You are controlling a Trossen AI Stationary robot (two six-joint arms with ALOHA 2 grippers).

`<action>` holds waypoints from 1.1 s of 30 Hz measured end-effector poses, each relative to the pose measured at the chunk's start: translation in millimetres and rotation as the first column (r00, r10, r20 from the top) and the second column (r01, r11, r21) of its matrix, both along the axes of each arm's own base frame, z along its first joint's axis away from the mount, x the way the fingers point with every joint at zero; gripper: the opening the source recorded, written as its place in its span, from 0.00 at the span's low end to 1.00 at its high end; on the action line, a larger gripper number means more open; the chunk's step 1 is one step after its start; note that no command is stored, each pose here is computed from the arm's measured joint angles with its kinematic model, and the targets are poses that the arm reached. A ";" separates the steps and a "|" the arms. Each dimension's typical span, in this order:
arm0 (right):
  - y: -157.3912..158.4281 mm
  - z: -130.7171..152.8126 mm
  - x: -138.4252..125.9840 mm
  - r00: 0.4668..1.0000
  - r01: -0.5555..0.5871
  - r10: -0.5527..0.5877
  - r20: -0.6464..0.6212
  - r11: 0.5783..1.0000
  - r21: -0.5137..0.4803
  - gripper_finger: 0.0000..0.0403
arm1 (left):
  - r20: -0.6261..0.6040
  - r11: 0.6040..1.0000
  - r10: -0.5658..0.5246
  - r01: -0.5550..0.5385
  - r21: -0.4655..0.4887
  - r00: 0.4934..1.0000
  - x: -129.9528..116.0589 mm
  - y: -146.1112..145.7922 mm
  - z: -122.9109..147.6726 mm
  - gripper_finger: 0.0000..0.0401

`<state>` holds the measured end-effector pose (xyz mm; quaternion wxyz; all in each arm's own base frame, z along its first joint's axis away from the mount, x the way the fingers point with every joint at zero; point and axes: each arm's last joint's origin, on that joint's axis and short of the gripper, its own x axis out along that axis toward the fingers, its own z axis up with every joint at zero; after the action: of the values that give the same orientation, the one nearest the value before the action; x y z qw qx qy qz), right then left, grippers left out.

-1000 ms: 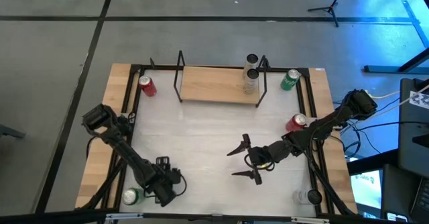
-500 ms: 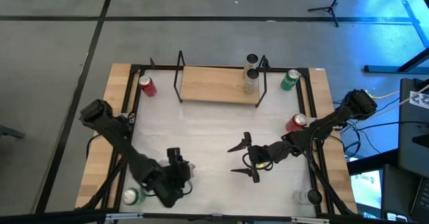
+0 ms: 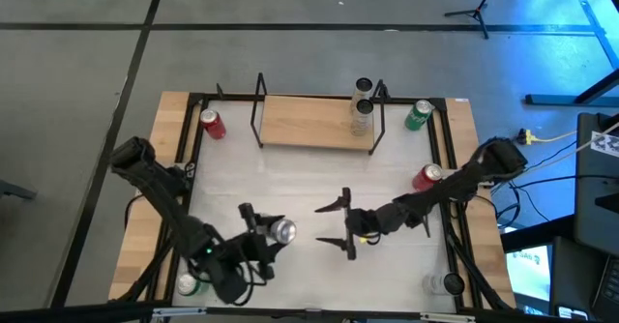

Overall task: Place canned beverage on shelf
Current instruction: Put the left white blue soda can on the shelf

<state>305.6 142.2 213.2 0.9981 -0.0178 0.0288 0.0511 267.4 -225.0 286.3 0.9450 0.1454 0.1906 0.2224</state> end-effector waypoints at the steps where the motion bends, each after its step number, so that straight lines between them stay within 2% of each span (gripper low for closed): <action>1: -1.0 -3.2 2.8 1.000 -0.002 0.002 0.007 1.000 -0.002 0.83 | -0.009 1.000 -0.013 0.013 -0.007 1.000 3.8 1.9 -2.2 0.58; 4: -3.8 -12.1 9.2 1.000 0.005 -0.005 0.016 1.000 -0.016 0.83 | -0.050 0.997 -0.074 0.073 -0.025 0.996 13.9 7.5 -7.6 0.58; 8: -5.4 -22.4 16.1 0.999 0.001 0.001 0.041 0.999 -0.035 0.83 | -0.035 0.986 -0.163 0.161 -0.043 0.986 28.3 12.4 -7.8 0.58; 15: 9.4 -21.2 28.0 0.990 -0.098 0.107 0.093 0.990 -0.101 0.83 | 0.106 0.952 -0.304 0.305 0.009 0.947 45.8 15.2 5.1 0.58; 20: 15.4 -21.5 34.5 0.990 -0.086 0.098 0.100 0.990 -0.116 0.83 | 0.227 0.912 -0.400 0.411 0.000 0.888 49.9 17.8 4.0 0.58; 23: 14.1 -22.5 35.2 0.993 -0.069 0.080 0.092 0.991 -0.118 0.83 | 0.277 0.909 -0.406 0.417 0.023 0.871 49.1 18.9 3.4 0.58; 28: 14.3 -23.4 35.2 0.992 -0.077 0.088 0.085 0.990 -0.120 0.83 | 0.372 0.869 -0.478 0.490 0.067 0.796 46.2 13.9 15.0 0.58; 33: 17.2 -18.1 37.2 0.985 -0.124 0.136 0.107 0.986 -0.114 0.83 | 0.362 0.870 -0.478 0.488 0.070 0.800 47.7 15.6 13.8 0.58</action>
<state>342.7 159.4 195.2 0.9903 -0.0759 -0.0268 0.1134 315.1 -209.4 300.1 0.9908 0.1321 -0.0300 -0.0049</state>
